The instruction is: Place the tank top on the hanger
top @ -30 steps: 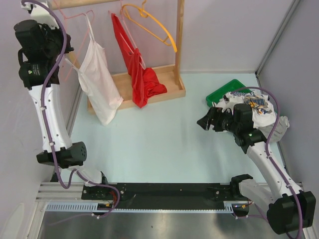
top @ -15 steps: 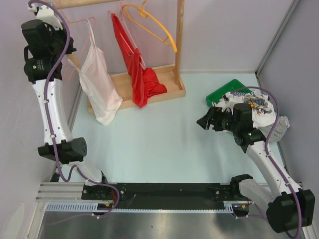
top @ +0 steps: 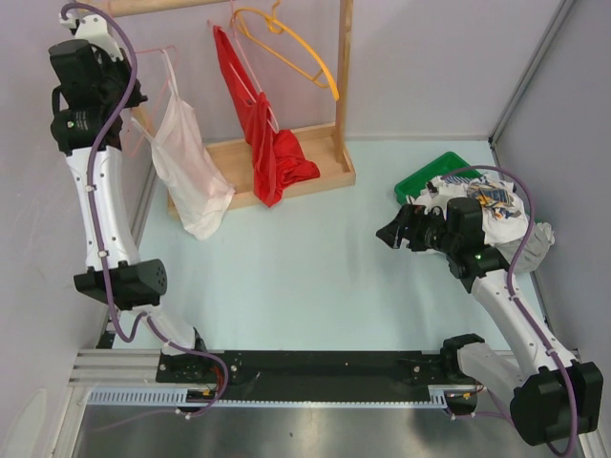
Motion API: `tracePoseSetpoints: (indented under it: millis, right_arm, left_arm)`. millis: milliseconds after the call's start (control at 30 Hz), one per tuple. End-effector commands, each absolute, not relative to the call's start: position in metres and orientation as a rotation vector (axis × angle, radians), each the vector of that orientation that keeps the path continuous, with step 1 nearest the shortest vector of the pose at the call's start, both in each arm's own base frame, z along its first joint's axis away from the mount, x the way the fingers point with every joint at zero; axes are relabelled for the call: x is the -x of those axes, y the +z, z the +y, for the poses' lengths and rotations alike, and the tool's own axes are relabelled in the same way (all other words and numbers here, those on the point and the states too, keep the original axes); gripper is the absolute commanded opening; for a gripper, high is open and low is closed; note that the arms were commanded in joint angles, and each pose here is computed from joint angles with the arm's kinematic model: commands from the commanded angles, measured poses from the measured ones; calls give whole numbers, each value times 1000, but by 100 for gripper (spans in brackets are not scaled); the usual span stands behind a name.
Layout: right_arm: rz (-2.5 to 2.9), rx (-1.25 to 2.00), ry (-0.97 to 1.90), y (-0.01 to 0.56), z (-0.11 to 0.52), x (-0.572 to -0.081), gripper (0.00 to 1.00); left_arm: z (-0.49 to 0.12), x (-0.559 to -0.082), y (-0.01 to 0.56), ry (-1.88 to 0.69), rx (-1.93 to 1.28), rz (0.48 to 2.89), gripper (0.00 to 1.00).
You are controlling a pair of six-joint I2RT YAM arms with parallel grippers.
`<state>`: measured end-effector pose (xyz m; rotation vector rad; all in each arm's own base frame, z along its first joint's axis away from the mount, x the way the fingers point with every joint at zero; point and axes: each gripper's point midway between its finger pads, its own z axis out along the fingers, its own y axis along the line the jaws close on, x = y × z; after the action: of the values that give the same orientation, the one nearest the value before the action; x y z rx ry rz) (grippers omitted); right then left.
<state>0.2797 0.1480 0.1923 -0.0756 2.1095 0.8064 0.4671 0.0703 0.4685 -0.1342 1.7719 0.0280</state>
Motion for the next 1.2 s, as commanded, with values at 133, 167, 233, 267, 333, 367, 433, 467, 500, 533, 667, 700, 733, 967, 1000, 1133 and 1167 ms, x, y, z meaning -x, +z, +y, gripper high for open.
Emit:
tracePoseSetpoints:
  millis: [133, 167, 233, 267, 333, 367, 433, 467, 500, 533, 667, 700, 733, 967, 1000, 1133, 1167]
  right_arm:
    - [2067, 86, 820, 201, 150, -284, 88]
    - [2068, 88, 819, 201, 149, -284, 88]
    - [2068, 93, 818, 201, 149, -283, 89]
    - [2066, 92, 817, 202, 149, -283, 89]
    - [2065, 91, 818, 202, 149, -282, 89]
    - [2061, 92, 816, 202, 149, -282, 89]
    - [2061, 92, 816, 203, 148, -282, 89]
    - [2063, 89, 816, 202, 148, -282, 89]
    - [2061, 91, 814, 203, 148, -282, 89]
    - [2061, 91, 812, 204, 148, -281, 89]
    - [2055, 93, 812, 206, 147, -281, 89]
    - [2053, 92, 811, 206, 147, -281, 89]
    - [2056, 93, 811, 206, 148, -280, 89]
    - [2052, 92, 800, 208, 145, -277, 89]
    - [2054, 91, 800, 208, 145, -276, 89]
    - [2051, 90, 797, 210, 144, -275, 89]
    - [2053, 88, 788, 209, 143, -274, 89]
  left_arm:
    - [74, -468, 472, 35, 154, 1752, 0]
    - [74, -467, 472, 36, 156, 1754, 0]
    - [73, -464, 476, 30, 158, 1744, 17]
    - [72, -463, 477, 28, 157, 1743, 27]
    - [70, -459, 481, 19, 154, 1734, 47]
    - [70, -458, 483, 18, 155, 1727, 51]
    - [66, -456, 489, 10, 150, 1713, 66]
    - [66, -453, 493, 12, 150, 1703, 69]
    - [65, -451, 495, 9, 148, 1697, 75]
    - [64, -450, 497, 9, 147, 1693, 78]
    - [60, -440, 503, 4, 144, 1682, 97]
    - [59, -432, 509, 8, 147, 1668, 99]
    - [59, -428, 509, 15, 152, 1666, 100]
    - [62, -386, 513, 112, 204, 1629, 99]
    - [63, -383, 513, 122, 212, 1614, 99]
    - [66, -351, 504, 154, 257, 1555, 99]
    - [61, -336, 490, 145, 252, 1555, 99]
